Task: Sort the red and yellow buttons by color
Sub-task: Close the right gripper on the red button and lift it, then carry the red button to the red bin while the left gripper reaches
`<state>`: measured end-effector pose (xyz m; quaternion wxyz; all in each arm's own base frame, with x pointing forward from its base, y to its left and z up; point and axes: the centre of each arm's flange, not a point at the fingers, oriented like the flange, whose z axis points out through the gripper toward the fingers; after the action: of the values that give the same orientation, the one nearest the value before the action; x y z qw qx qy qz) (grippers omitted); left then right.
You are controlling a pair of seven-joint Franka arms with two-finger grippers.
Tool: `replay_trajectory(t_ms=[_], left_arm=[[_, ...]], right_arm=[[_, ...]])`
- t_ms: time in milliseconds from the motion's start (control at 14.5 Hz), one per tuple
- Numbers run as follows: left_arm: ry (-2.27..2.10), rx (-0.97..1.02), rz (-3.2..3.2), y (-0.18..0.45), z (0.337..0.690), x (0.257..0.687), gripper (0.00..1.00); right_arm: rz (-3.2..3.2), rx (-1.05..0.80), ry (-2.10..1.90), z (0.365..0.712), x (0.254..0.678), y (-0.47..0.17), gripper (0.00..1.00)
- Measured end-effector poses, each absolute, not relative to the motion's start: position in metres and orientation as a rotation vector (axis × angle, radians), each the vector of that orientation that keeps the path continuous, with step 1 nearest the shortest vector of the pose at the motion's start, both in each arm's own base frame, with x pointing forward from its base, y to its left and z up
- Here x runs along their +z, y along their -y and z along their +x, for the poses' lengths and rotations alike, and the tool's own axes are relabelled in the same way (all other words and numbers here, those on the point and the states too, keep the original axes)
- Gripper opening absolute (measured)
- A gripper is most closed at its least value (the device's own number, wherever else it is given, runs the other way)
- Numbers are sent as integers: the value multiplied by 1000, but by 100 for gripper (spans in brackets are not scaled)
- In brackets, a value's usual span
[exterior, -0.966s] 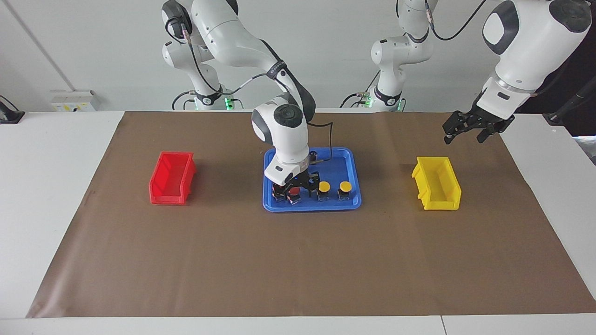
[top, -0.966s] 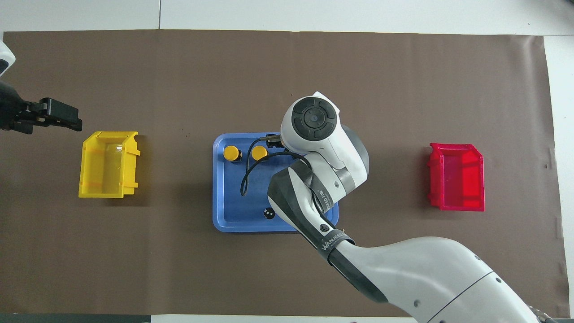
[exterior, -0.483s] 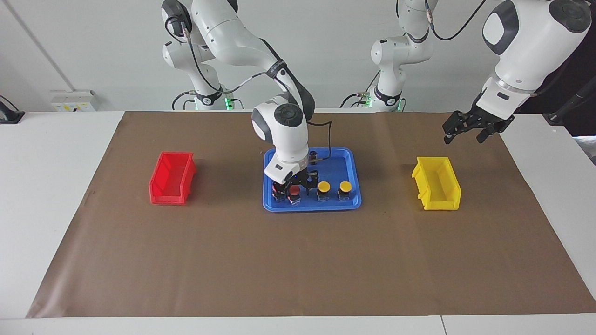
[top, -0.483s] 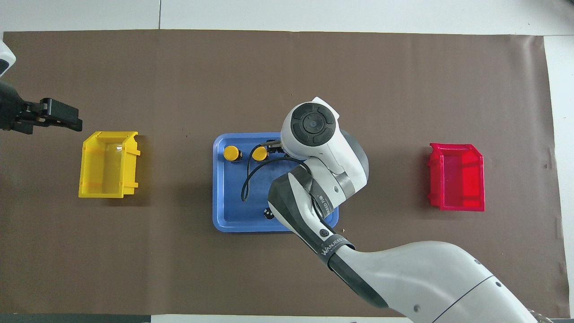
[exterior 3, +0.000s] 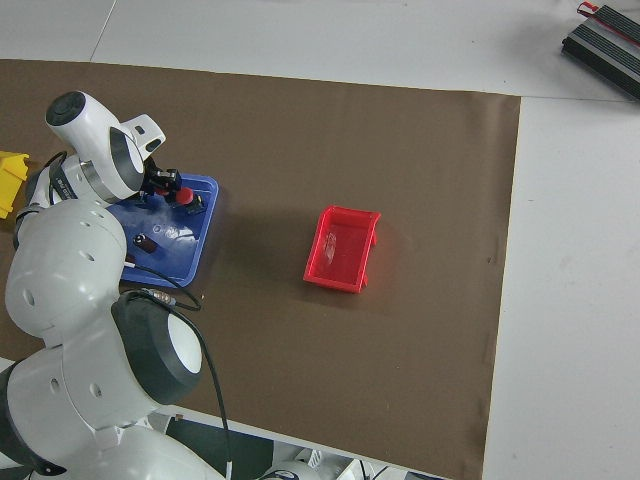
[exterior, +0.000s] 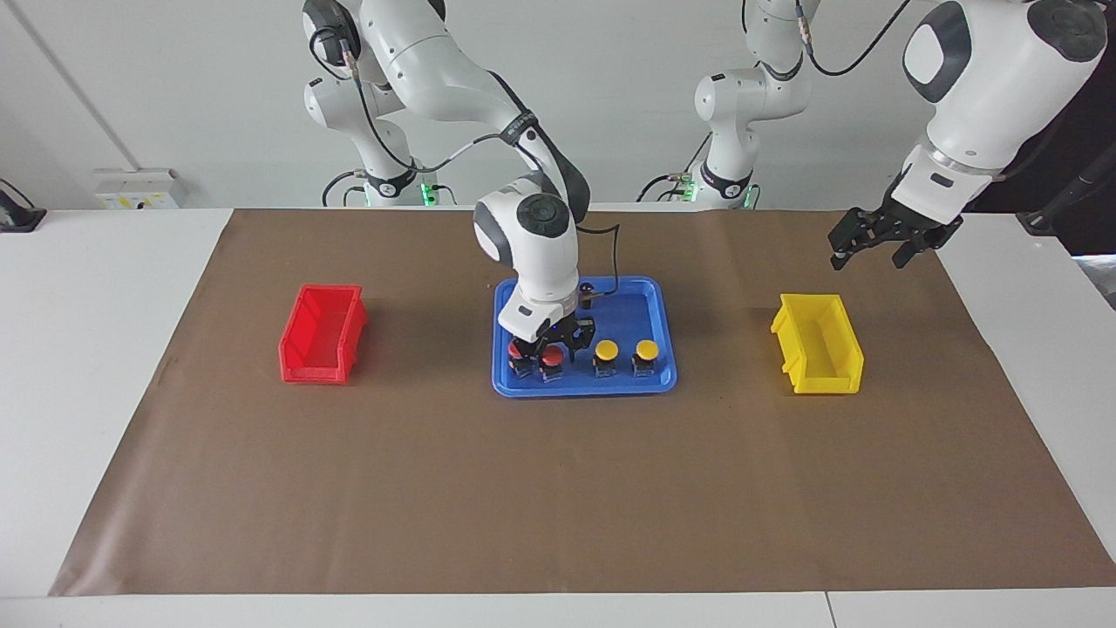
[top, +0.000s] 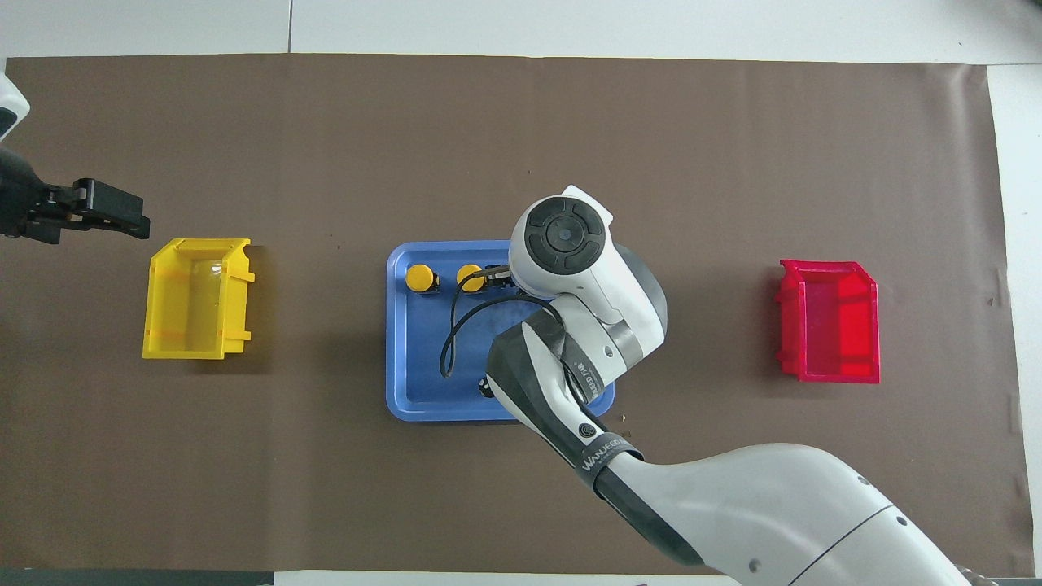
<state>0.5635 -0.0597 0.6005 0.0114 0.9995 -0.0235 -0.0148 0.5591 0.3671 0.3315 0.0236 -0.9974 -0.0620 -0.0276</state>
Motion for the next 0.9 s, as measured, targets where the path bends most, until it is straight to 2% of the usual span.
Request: replay_trajectory(t_ms=[138, 414, 552, 621, 690, 759, 897], left_arm=[[76, -48, 3117, 61, 563, 600, 100], [167, -38, 3113, 97, 558, 603, 96], [179, 0, 3108, 155, 548, 602, 79], [178, 28, 3102, 192, 540, 598, 79], [197, 45, 3095, 227, 530, 592, 71], [221, 41, 3092, 256, 520, 582, 71], [262, 8, 3092, 284, 513, 557, 67]], right_arm=[[-3087, -88, 199, 560, 332, -366, 35], [-3084, -106, 186, 568, 356, -364, 35], [-3091, -106, 153, 580, 390, -355, 35], [-3093, -114, 122, 588, 410, -342, 35], [-3096, -123, 110, 594, 430, -324, 35], [-3102, -123, 130, 600, 449, -301, 35], [-3123, -94, 186, 606, 484, -242, 35]])
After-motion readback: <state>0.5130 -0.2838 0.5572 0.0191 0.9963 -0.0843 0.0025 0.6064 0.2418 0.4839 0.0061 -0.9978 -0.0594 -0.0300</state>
